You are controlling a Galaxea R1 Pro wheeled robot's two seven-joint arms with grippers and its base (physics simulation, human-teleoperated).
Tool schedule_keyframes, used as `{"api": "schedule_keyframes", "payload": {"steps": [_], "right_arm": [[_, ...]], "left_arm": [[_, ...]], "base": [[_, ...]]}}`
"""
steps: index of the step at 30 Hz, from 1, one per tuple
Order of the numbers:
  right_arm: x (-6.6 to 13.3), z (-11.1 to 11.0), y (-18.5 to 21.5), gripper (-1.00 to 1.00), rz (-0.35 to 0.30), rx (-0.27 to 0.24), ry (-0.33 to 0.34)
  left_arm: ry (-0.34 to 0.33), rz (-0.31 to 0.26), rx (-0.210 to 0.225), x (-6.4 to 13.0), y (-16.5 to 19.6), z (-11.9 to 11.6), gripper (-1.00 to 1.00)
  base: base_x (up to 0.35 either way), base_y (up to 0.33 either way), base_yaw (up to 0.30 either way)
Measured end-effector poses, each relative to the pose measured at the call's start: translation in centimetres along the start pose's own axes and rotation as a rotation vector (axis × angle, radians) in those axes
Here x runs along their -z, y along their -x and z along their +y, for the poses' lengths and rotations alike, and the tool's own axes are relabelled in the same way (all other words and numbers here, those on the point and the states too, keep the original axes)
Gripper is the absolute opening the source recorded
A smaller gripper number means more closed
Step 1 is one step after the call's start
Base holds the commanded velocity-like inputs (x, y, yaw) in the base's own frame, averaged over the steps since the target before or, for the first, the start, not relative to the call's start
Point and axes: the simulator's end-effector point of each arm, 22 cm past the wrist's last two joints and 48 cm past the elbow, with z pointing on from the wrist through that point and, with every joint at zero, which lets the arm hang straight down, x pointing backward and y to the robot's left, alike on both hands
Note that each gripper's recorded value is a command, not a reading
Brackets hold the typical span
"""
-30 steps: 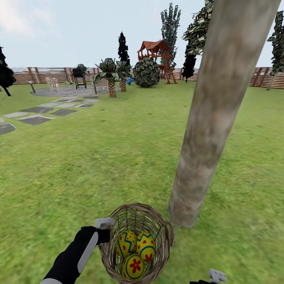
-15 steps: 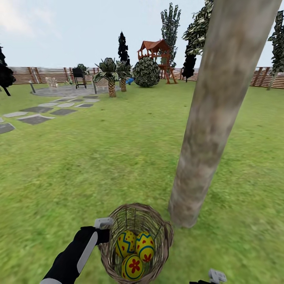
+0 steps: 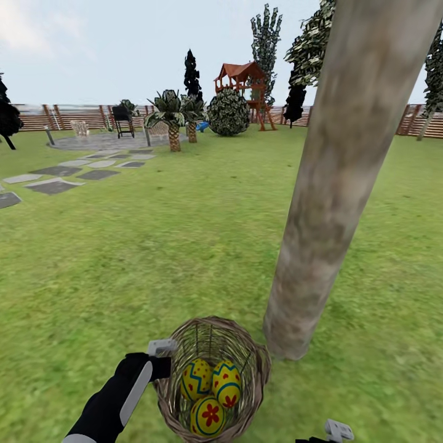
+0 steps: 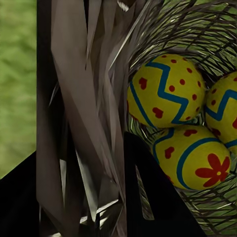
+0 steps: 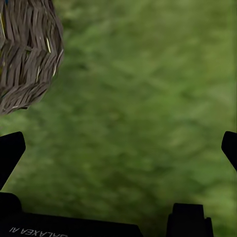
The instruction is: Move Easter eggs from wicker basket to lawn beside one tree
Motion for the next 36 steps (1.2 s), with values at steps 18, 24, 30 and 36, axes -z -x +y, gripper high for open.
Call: {"api": "schedule_keyframes", "payload": {"steps": [18,24,30,36], "right_arm": [[-3.1,-1.5,-1.5,1.0,-0.001,0.0,-0.001],[-4.2,-1.9,-2.1,1.0,-0.001,0.0,0.0],[-5.3,-2.4,-2.7,1.0,-0.001,0.0,0.0],[-6.3,-2.9,-3.2,1.0,-0.001,0.0,0.0]], "left_arm": [[0.001,0.003,0.001,-3.2,-2.2,0.3,-1.0],[0.001,0.002,0.003,-4.2,-3.0,0.4,-1.0],[0.002,0.002,0.003,-5.3,-3.7,0.5,-1.0],[0.001,0.002,0.003,-6.3,-4.5,0.6,-1.0]], "base": [[0.0,0.0,0.0],[0.0,0.0,0.0],[0.0,0.0,0.0],[0.0,0.0,0.0]]}}
